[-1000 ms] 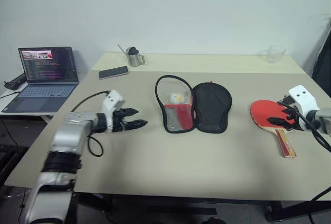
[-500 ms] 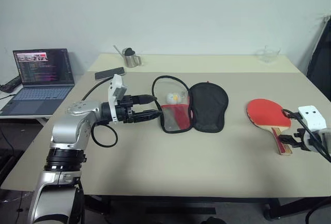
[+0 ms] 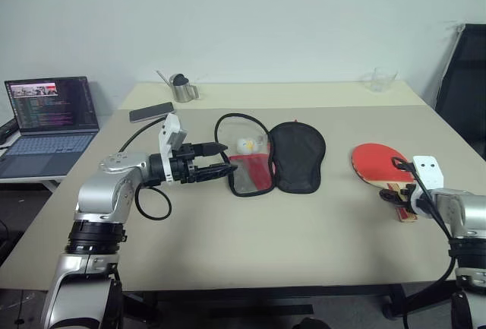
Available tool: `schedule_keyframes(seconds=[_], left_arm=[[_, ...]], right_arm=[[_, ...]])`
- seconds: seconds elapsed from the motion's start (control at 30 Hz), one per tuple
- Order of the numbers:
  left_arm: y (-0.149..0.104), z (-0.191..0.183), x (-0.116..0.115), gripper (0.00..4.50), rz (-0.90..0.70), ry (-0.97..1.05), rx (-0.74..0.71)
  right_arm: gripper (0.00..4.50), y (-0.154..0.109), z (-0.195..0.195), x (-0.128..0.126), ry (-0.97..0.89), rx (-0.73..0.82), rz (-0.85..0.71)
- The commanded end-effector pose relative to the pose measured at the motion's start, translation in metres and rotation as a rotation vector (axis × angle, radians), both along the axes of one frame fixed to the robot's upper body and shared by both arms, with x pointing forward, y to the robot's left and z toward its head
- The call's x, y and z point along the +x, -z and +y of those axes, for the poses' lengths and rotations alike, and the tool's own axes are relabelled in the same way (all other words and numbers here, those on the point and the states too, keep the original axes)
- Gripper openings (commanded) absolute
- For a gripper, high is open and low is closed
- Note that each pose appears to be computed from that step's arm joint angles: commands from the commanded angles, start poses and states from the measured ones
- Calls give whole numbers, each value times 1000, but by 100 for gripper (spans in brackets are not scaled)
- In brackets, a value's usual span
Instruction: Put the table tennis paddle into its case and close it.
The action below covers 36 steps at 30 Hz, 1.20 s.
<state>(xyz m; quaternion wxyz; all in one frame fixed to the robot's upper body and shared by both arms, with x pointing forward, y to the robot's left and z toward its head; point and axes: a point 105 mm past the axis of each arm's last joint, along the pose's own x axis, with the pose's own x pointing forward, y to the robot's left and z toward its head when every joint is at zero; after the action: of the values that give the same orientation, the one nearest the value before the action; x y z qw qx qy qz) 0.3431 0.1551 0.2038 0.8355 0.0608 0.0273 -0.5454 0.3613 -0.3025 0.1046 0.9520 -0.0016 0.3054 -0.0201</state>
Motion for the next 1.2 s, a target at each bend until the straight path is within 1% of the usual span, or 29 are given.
schedule_keyframes(seconds=[0.03,0.17,0.2,0.27,0.43,0.5,0.63,0.7,0.83,0.97,1.03,1.2], left_arm=[[-9,-2,-5,383,-57,7,25],[-11,-3,-5,383,-65,4,20],[-12,-2,-5,385,-67,0,19],[-13,-1,-5,386,-70,-8,20],[-14,2,-5,386,-74,-23,19],[-15,2,-5,386,-74,-27,18],[-14,4,-6,386,-73,-37,19],[-14,5,-6,386,-71,-45,21],[-14,10,-7,386,-71,-64,21],[-13,12,-5,386,-71,-82,21],[-12,13,-5,386,-70,-87,21],[-11,16,-6,386,-70,-101,23]], right_arm=[[380,1,3,9,12,-3,-21],[380,6,5,14,17,6,-4],[362,8,5,14,25,5,2],[322,10,4,15,39,0,7],[161,9,8,19,47,-4,-4],[111,6,11,21,45,-3,-14],[109,-6,17,27,49,15,-61],[109,-18,19,32,63,17,-103],[109,-64,28,47,121,75,-287],[109,-93,38,58,157,113,-395],[109,-104,49,62,156,147,-427],[109,-130,110,74,65,205,-484]])
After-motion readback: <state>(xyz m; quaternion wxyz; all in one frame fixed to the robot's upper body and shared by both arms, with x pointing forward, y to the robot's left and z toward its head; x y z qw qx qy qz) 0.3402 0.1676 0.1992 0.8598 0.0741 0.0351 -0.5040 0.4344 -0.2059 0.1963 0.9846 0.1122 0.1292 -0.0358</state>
